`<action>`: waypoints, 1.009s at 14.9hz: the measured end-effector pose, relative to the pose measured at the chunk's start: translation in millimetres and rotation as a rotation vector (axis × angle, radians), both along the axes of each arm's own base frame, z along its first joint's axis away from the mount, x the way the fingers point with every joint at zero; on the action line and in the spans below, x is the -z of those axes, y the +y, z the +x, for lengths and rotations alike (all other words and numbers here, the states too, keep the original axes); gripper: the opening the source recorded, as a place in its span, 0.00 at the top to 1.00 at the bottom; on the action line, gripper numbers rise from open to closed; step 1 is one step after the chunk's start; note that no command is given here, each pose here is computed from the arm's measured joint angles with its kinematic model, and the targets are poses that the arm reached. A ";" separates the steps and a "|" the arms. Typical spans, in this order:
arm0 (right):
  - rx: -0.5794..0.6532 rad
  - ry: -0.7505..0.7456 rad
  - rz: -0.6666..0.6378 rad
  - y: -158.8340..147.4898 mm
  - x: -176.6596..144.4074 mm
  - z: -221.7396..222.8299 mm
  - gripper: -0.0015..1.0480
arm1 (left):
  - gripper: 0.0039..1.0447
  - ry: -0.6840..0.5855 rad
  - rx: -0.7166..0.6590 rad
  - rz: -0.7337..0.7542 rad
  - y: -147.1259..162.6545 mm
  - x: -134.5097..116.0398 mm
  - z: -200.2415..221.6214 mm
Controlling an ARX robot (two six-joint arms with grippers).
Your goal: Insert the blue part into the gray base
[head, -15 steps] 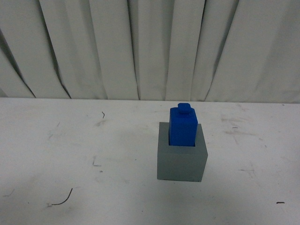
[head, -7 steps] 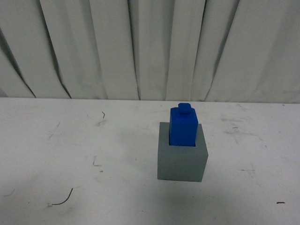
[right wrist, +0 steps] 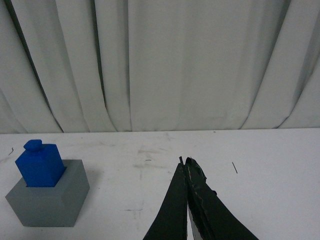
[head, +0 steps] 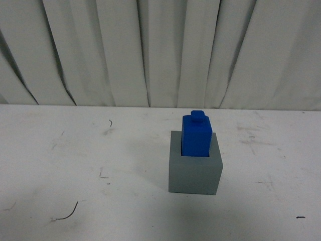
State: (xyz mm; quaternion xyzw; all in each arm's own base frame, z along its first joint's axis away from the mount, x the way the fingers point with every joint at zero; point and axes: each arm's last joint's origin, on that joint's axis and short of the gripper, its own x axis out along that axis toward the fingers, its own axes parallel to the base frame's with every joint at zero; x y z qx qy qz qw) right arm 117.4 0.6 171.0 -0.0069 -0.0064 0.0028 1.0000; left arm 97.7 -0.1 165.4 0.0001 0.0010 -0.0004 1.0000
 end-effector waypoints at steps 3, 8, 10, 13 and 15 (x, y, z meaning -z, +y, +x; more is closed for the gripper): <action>0.000 -0.002 0.000 0.0 0.0 -4.5 0.98 | 0.06 0.000 0.000 0.000 0.0 0.0 0.0; 0.000 0.018 0.000 -0.1 2.4 -12.2 0.98 | 0.06 0.000 0.000 0.000 0.0 0.0 0.0; 0.001 -0.015 0.001 -0.1 0.6 -20.6 0.98 | 0.06 0.000 0.000 0.000 0.0 0.0 0.0; 0.001 0.007 0.001 -0.1 3.5 -20.3 0.98 | 0.06 0.000 0.000 0.000 0.0 0.0 0.0; 0.001 0.006 0.003 -0.1 3.4 -20.3 0.98 | 0.06 0.000 0.000 0.000 0.0 0.0 0.0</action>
